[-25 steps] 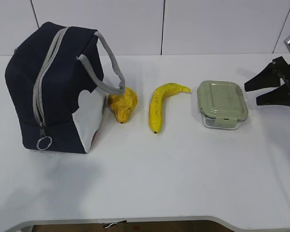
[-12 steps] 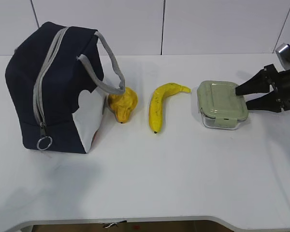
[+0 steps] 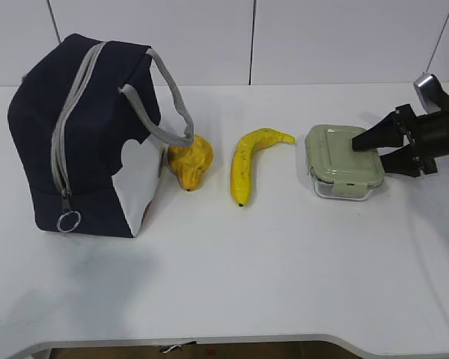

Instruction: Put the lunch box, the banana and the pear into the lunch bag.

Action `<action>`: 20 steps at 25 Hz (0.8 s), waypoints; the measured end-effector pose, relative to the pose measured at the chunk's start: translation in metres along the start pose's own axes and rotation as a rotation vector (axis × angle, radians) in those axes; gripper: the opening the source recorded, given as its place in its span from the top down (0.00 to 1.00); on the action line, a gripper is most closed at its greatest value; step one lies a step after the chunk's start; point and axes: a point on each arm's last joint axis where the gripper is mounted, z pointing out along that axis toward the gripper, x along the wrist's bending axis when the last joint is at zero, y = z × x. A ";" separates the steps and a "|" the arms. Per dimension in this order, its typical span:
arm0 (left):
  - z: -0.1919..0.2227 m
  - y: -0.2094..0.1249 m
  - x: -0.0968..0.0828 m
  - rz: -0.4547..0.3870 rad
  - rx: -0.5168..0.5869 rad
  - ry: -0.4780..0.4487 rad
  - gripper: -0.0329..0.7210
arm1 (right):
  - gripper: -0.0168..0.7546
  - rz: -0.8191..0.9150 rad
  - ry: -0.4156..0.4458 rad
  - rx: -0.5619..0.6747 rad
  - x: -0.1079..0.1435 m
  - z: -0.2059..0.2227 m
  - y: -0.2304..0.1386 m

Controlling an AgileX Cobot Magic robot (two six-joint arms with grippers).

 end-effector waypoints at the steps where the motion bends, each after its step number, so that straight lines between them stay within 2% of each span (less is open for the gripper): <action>1: 0.000 0.000 0.000 0.000 0.000 0.000 0.52 | 0.23 -0.009 0.002 0.004 0.002 0.003 0.000; 6: 0.000 0.000 0.000 -0.001 0.000 -0.001 0.52 | 0.22 -0.028 0.009 0.022 0.007 0.012 -0.001; 13: 0.000 0.000 0.000 -0.001 0.000 -0.001 0.52 | 0.23 -0.006 0.020 0.024 0.000 0.017 -0.002; 20: 0.000 0.000 0.000 -0.001 0.000 -0.001 0.52 | 0.40 -0.002 0.030 0.014 0.001 0.016 -0.001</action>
